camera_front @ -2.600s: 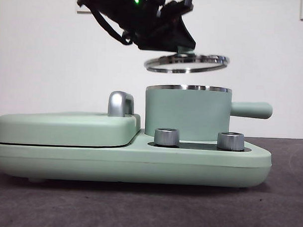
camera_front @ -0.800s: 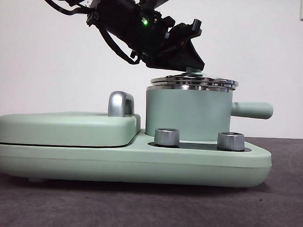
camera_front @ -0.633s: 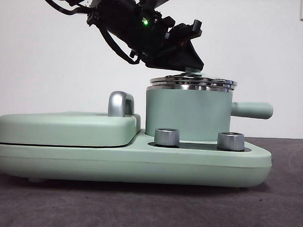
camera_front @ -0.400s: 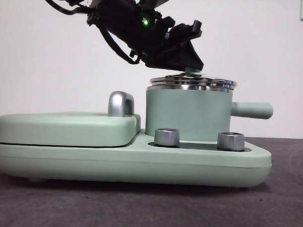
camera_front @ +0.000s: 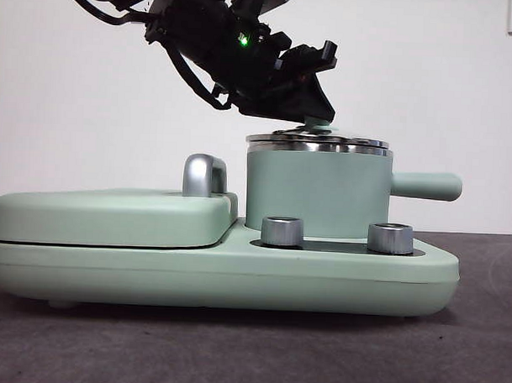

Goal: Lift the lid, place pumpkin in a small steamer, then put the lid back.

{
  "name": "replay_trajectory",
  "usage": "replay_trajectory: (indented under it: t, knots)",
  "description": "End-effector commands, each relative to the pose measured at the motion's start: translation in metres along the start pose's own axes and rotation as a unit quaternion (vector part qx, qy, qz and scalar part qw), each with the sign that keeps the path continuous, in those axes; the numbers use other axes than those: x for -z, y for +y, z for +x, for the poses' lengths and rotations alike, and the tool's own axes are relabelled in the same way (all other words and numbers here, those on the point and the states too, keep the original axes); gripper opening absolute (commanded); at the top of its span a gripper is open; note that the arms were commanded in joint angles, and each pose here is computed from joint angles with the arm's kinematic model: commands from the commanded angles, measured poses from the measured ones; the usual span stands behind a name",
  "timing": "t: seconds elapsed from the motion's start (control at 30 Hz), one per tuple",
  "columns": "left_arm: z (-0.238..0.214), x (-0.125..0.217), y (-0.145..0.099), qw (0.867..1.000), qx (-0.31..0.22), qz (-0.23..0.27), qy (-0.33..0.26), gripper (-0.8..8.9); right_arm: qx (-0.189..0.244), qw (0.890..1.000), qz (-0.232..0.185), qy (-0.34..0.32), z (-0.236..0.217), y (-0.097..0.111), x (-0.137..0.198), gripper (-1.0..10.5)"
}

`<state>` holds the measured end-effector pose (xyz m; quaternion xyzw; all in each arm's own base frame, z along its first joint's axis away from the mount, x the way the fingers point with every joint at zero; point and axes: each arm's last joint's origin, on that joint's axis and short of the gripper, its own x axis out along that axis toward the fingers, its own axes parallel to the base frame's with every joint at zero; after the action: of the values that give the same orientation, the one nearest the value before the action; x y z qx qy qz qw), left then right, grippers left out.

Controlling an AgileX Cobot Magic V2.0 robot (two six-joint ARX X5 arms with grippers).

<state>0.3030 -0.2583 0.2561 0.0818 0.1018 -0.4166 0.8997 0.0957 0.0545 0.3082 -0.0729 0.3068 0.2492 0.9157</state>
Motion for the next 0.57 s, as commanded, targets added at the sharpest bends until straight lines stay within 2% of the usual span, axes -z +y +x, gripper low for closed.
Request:
replay_trajectory:
  t: [0.03, 0.33, 0.57]
  knots:
    - [0.0007, -0.0122, -0.0020, 1.000, 0.012, -0.011, -0.025, 0.09, 0.000, 1.000, 0.000, -0.004, 0.0001, 0.0006, -0.0021, 3.6]
    - [0.0008, -0.0117, -0.0028, 0.999, 0.018, -0.019, -0.022, 0.09, 0.000, 1.000, 0.000, -0.004, 0.0001, 0.0006, -0.0021, 3.6]
    - [0.0009, -0.0059, -0.0027, 0.999, 0.020, -0.024, 0.007, 0.09, 0.000, 1.000, 0.000, -0.004, 0.0001, 0.0006, -0.0021, 3.6]
